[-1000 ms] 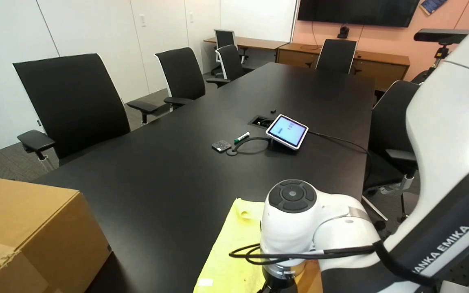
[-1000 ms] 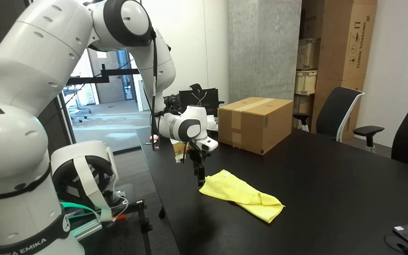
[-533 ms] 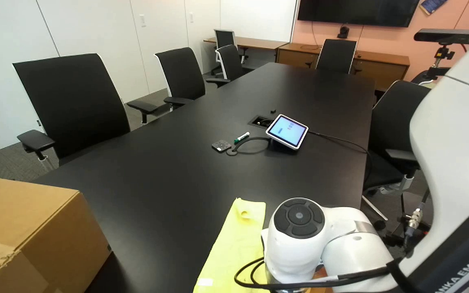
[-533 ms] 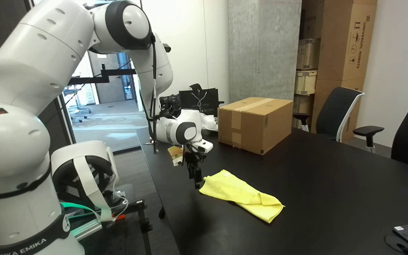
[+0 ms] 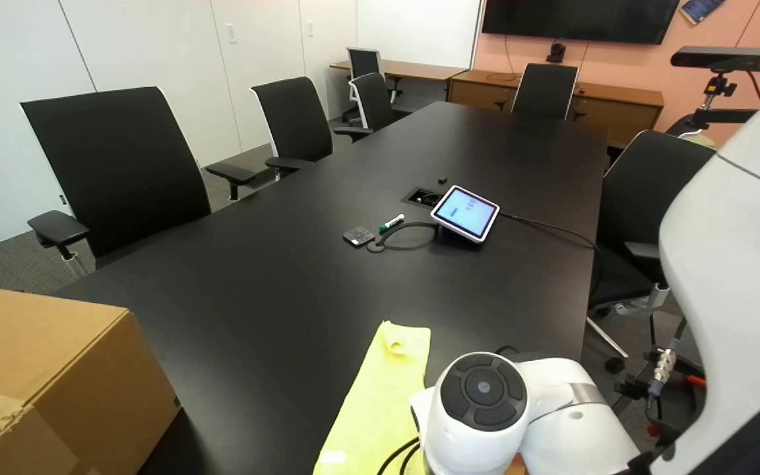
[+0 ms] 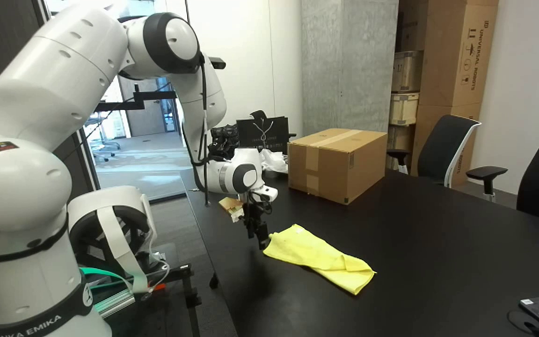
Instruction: Fold the towel once on the table
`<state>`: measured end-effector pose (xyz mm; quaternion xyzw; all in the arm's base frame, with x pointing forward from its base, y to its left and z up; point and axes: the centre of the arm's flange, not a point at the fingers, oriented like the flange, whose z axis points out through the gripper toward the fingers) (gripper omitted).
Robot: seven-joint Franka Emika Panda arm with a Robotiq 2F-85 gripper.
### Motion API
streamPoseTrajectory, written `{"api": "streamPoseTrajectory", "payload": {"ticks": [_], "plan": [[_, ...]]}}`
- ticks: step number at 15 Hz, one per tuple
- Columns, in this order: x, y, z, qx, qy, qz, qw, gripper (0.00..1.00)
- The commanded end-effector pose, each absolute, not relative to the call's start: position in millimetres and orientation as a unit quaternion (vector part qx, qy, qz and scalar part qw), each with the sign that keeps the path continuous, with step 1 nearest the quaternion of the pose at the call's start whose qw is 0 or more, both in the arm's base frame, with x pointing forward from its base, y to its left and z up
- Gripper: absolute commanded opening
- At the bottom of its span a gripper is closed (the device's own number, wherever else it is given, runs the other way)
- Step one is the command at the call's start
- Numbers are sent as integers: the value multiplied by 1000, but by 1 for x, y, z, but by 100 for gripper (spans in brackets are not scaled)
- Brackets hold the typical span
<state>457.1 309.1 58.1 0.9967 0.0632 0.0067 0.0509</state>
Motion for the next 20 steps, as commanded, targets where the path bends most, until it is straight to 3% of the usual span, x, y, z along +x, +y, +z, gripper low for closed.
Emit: {"api": "streamPoseTrajectory", "payload": {"ticks": [1, 15, 20], "plan": [[475, 316, 61, 992, 107, 27, 58, 100], [508, 287, 45, 989, 145, -6, -4, 100], [505, 283, 26, 990, 143, -12, 5, 100]]}}
